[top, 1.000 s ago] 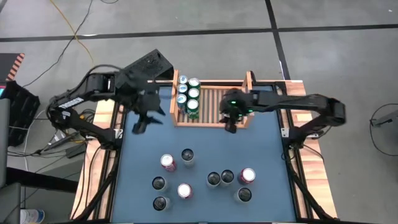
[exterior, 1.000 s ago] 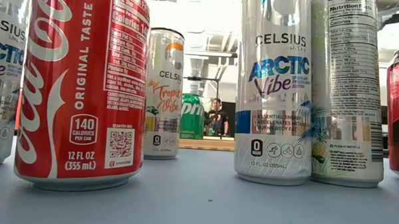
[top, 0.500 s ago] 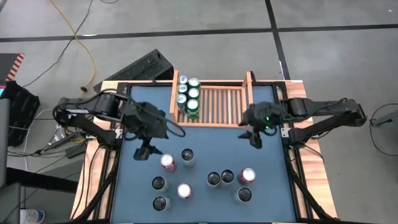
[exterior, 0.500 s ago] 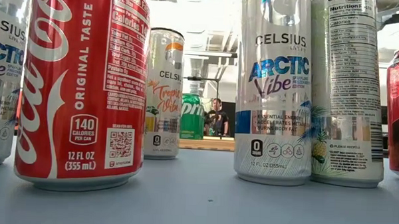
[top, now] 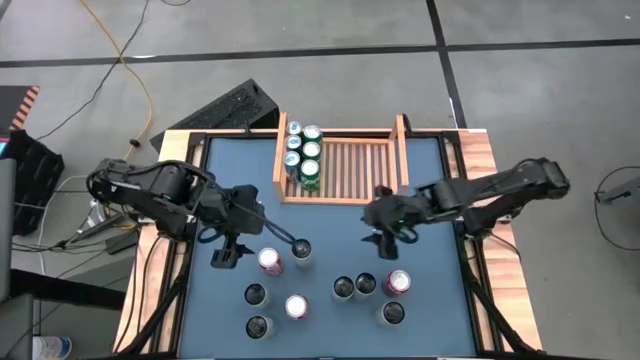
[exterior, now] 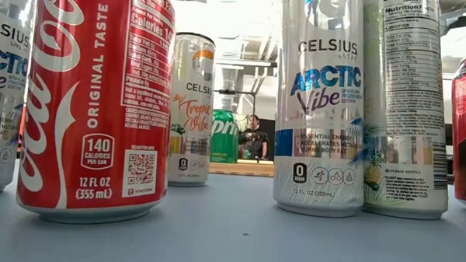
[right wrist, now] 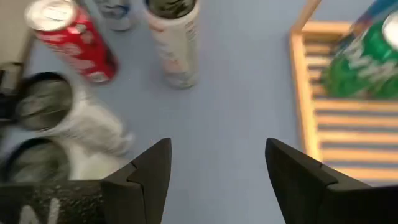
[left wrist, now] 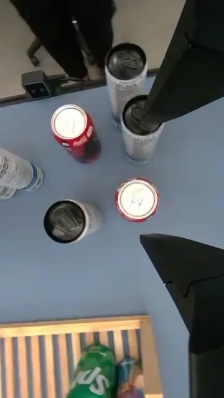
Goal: Place canned beverage on shelf
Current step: Put the red soda can on the shelf
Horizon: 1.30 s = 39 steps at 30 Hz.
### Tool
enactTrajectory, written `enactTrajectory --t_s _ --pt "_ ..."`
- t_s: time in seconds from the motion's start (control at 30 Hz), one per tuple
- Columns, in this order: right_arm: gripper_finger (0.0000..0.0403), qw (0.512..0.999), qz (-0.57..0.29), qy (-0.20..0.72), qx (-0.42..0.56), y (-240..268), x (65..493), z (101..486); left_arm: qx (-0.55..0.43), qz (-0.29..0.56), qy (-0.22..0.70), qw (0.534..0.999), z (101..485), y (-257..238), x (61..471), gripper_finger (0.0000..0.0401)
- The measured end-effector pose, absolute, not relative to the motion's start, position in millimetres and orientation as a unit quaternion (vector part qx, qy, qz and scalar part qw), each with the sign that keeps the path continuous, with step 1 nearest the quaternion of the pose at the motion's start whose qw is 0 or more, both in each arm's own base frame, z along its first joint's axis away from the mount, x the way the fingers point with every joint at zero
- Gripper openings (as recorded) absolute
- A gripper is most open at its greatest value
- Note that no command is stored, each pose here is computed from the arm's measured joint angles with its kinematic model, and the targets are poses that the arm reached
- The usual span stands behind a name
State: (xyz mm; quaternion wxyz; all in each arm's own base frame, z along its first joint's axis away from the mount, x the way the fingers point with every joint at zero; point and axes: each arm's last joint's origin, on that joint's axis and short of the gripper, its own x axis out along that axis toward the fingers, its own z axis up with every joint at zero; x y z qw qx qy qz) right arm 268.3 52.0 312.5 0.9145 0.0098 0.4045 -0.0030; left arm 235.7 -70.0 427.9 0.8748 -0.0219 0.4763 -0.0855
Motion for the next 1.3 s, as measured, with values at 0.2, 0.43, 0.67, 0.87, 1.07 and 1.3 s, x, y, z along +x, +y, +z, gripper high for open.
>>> enactTrajectory --t_s 0.2,0.43,0.67,0.87,1.07,1.3 --pt "0.0249 0.92 0.01 0.389 -0.052 50 322 316 -0.042 -0.101 0.498 0.86 426 -78 229 0.0291" --pt "0.0295 0.913 0.042 0.401 -0.067 60 381 326 -0.063 -0.15 0.503 0.849 430 -90 220 0.0291" --pt "0.0367 0.898 0.074 0.422 -0.098 80 425 330 -0.074 -0.121 0.456 0.878 449 -85 186 0.0291" --pt "0.038 0.868 0.068 0.483 -0.09 82 443 327 -0.04 -0.04 0.397 0.916 461 -80 163 0.029" --pt "0.0377 0.857 0.05 0.509 -0.065 86 421 354 0.02 -0.034 0.422 0.905 439 -85 171 0.029" --pt "0.0377 0.872 -0.023 0.485 -0.06 91 365 408 0.036 -0.034 0.407 0.912 381 -84 192 0.029"
